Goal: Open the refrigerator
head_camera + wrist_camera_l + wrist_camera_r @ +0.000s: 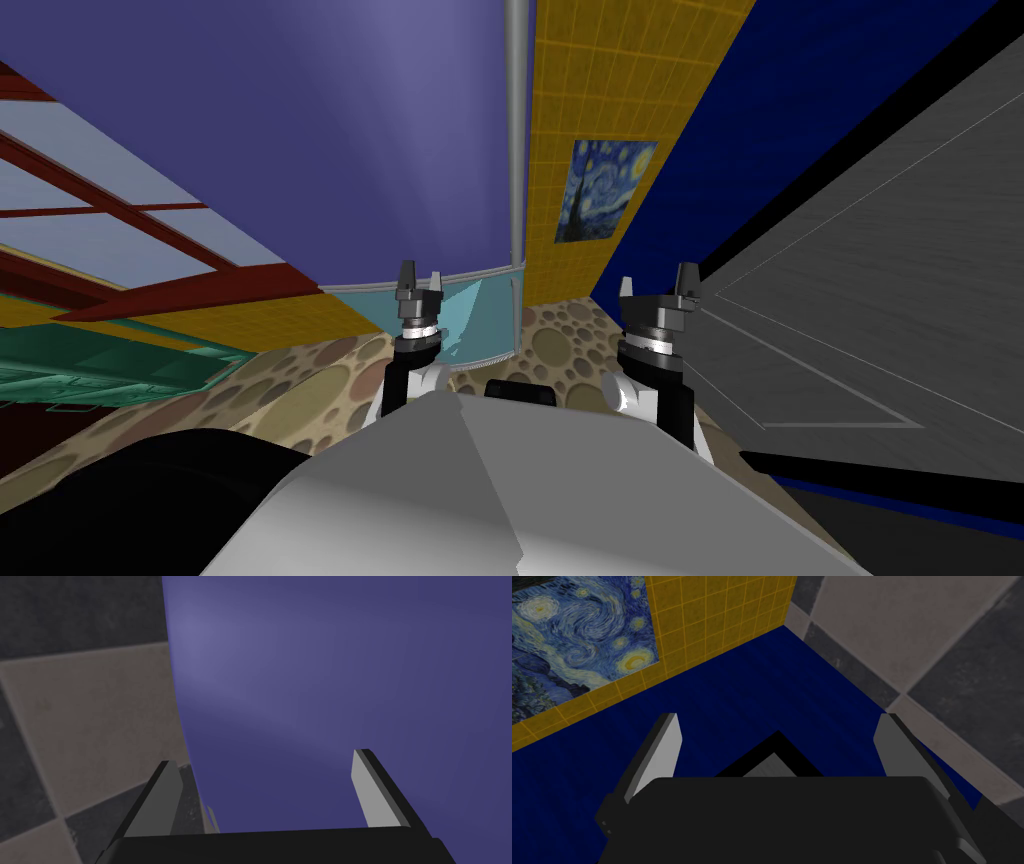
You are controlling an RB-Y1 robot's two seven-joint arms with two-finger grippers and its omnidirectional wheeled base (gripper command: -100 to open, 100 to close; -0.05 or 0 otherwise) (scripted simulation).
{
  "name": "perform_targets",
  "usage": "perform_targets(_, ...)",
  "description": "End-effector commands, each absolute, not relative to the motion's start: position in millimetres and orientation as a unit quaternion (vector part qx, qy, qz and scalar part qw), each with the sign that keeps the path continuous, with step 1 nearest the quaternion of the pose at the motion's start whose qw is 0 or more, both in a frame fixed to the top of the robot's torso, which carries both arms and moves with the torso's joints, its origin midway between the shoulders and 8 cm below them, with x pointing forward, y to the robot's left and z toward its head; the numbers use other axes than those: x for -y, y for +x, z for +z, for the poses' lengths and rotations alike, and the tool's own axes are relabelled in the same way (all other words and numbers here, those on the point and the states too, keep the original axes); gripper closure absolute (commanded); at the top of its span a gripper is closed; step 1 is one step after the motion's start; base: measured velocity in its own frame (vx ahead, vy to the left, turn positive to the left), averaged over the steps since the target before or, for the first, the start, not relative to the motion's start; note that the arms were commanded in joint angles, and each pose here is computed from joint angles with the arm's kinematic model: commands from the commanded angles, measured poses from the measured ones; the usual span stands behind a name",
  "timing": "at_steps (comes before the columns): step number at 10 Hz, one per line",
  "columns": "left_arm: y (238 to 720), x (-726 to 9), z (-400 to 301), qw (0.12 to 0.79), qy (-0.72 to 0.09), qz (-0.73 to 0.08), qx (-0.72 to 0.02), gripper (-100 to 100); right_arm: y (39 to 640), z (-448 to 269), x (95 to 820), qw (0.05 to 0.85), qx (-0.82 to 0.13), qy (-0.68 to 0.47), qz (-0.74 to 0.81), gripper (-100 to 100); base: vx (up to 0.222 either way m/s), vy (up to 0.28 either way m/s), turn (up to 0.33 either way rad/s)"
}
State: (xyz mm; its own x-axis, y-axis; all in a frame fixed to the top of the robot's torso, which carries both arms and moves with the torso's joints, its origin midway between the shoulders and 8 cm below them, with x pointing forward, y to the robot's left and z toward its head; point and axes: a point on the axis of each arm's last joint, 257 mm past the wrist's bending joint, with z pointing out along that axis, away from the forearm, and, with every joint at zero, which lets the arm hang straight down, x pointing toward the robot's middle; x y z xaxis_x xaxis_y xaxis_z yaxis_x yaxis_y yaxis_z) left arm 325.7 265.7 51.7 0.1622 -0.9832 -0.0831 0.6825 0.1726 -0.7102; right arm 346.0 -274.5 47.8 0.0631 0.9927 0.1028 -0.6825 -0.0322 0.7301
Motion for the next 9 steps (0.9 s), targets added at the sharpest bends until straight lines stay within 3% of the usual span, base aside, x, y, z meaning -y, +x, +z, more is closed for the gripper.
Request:
perform_targets(1,325.7,-265.7,51.7,0.713,-0.27,-0.584,-0.279,0,345.9,47.8,274.5,0.653,-0.239,0.324,0.641,0,0.0,0.0,0.0)
perform_targets(9,325.6,-265.7,51.9,0.713,-0.269,-0.584,-0.279,0,345.9,48.0,274.5,0.653,-0.239,0.324,0.641,0,0.0,0.0,0.0)
